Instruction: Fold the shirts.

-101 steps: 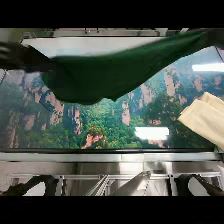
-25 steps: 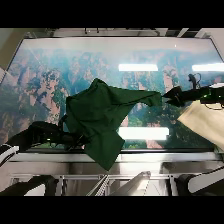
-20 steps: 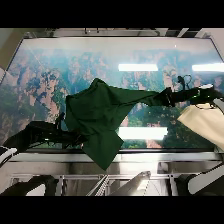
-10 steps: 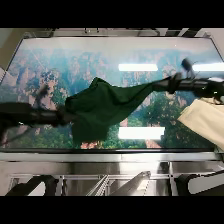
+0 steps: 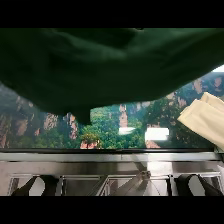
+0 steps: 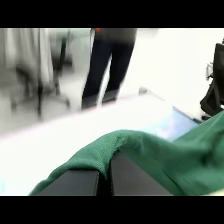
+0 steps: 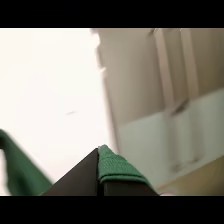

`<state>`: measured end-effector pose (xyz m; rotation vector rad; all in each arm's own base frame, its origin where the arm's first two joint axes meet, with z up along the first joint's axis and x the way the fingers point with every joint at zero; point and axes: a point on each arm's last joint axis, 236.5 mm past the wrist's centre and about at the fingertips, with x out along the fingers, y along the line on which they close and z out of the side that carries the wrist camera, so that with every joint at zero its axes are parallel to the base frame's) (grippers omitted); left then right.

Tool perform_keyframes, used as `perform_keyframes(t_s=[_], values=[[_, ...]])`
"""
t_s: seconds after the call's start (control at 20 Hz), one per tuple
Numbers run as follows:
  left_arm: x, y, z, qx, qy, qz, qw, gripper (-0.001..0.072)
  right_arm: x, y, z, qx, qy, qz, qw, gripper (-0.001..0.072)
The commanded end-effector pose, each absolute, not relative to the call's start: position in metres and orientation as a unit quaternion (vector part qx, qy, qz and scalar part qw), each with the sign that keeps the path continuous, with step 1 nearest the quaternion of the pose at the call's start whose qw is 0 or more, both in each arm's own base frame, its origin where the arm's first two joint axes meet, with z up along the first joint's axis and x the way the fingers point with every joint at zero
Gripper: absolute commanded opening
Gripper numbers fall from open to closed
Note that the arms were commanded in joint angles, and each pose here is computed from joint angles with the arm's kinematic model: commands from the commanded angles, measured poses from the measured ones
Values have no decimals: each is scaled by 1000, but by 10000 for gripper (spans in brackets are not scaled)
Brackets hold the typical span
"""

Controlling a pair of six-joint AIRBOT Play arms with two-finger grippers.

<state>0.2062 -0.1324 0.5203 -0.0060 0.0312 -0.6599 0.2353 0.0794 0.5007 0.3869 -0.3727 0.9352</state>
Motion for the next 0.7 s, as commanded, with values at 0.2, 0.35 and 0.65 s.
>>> perform_keyframes(t_s=[0.2, 0.35, 0.65], values=[[293, -146, 440, 13, 164, -369, 915, 24, 267, 58, 464, 131, -79, 263, 953, 19], [369, -135, 323, -30, 309, -360, 880, 23, 349, 48, 360, 203, 87, 299, 928, 19], [481, -92, 132, -119, 476, -341, 802, 23, 482, 54, 96, 341, 350, 276, 828, 19]])
